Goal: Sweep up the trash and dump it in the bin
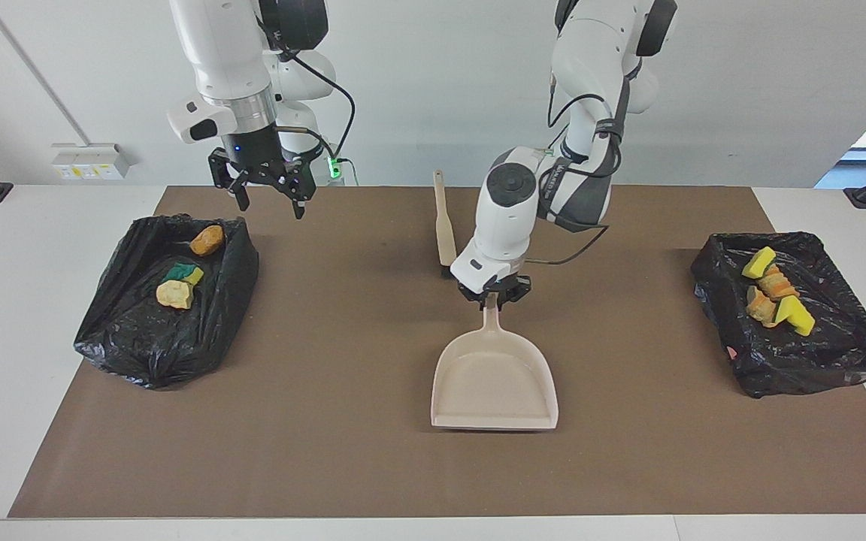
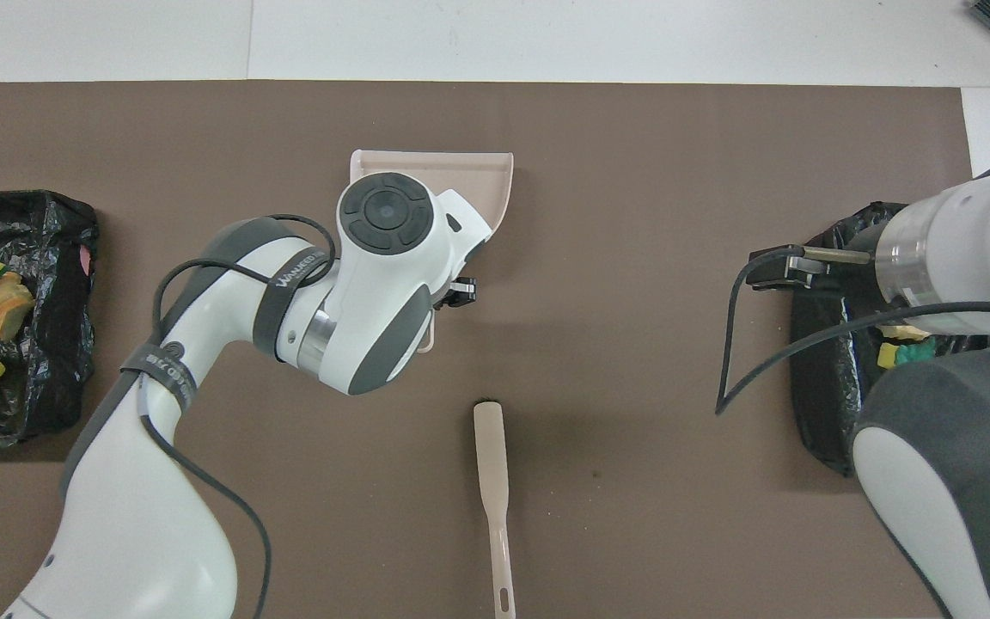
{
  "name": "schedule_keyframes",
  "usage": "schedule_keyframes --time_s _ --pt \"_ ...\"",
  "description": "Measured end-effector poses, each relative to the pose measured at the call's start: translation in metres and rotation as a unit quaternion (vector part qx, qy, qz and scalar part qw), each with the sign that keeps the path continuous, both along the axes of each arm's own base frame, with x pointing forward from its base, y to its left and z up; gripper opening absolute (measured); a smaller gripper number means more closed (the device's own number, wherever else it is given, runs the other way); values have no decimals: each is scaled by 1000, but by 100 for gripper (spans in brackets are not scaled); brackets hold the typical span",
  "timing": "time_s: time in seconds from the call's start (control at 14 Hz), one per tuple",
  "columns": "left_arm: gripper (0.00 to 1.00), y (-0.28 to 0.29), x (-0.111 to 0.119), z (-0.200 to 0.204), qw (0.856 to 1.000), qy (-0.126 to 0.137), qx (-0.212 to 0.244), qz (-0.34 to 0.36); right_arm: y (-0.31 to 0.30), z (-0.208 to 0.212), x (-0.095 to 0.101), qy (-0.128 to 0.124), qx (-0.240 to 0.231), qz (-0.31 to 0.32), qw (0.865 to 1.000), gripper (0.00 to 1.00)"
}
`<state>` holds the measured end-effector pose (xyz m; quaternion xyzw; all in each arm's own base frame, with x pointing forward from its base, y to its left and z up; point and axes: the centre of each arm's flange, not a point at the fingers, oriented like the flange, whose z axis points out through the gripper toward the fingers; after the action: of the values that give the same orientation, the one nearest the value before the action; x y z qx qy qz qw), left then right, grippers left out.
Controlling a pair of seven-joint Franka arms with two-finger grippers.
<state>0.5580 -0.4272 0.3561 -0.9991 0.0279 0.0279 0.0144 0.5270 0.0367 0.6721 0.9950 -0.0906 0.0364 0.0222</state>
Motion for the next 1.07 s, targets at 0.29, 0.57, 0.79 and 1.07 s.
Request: schedule_keyframes --time_s 0.29,0.57,0.79,1.07 --pt "32 0 3 5 1000 4 -16 24 -77 26 -11 -2 -3 -10 1000 100" --pt "50 0 4 7 999 3 -19 26 -121 12 -16 18 1 -35 999 100" --pt "83 -1 5 10 999 0 -21 26 -113 -1 -12 31 2 -27 999 100" --pt "100 18 14 49 998 -22 -32 42 -95 -1 -10 31 1 -10 999 100"
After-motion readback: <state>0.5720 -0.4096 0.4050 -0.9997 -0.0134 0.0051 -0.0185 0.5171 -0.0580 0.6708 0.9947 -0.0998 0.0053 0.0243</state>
